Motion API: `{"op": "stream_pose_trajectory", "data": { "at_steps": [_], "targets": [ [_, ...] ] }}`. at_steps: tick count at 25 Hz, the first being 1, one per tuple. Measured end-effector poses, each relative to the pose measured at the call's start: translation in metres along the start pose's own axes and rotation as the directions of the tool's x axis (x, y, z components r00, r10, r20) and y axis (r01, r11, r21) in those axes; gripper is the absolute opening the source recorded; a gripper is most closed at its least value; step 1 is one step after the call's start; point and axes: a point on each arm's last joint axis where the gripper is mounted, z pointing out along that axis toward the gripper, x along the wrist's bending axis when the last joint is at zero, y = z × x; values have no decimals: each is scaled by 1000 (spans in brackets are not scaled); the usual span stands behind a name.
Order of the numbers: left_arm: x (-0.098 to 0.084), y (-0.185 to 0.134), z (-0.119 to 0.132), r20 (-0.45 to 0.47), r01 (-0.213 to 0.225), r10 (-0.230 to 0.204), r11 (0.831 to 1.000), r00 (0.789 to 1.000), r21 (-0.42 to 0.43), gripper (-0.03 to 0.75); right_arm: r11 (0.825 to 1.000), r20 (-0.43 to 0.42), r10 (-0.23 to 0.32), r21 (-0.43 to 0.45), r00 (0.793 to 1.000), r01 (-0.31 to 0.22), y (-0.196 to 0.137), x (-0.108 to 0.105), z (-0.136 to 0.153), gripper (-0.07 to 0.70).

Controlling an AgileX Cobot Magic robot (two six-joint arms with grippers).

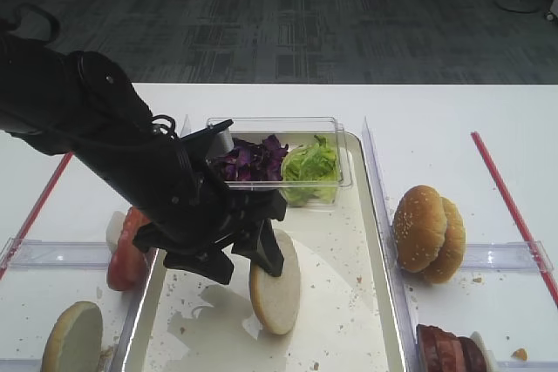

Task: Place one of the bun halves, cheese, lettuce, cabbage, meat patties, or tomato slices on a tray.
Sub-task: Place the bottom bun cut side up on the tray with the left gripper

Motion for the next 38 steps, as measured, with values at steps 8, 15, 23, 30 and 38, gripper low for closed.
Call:
{"op": "stream_pose_trajectory", "data": {
  "at_steps": [8, 15, 23, 30, 38],
  "targets": [
    [1, 0, 0, -10, -3, 3, 1000, 1000, 2, 438, 1000, 0, 0, 0, 1000, 0, 0, 0, 0, 692],
    [2, 0, 0, -17, -2, 2, 1000, 1000, 4, 438, 1000, 0, 0, 0, 1000, 0, 0, 0, 0, 692],
    [4, -1, 0, -43, 13, -12, 1000, 999, 7, 438, 1000, 0, 1, 0, 1000, -1, 0, 0, 0, 692],
    [6, 0, 0, -61, 33, -33, 999, 998, -5, 438, 1000, 0, 1, 0, 1000, -1, 0, 0, 0, 692],
    [6, 0, 0, -65, 31, -31, 1000, 997, -6, 438, 1000, 0, 1, 0, 1000, -1, 0, 0, 0, 692]
  ]
}}
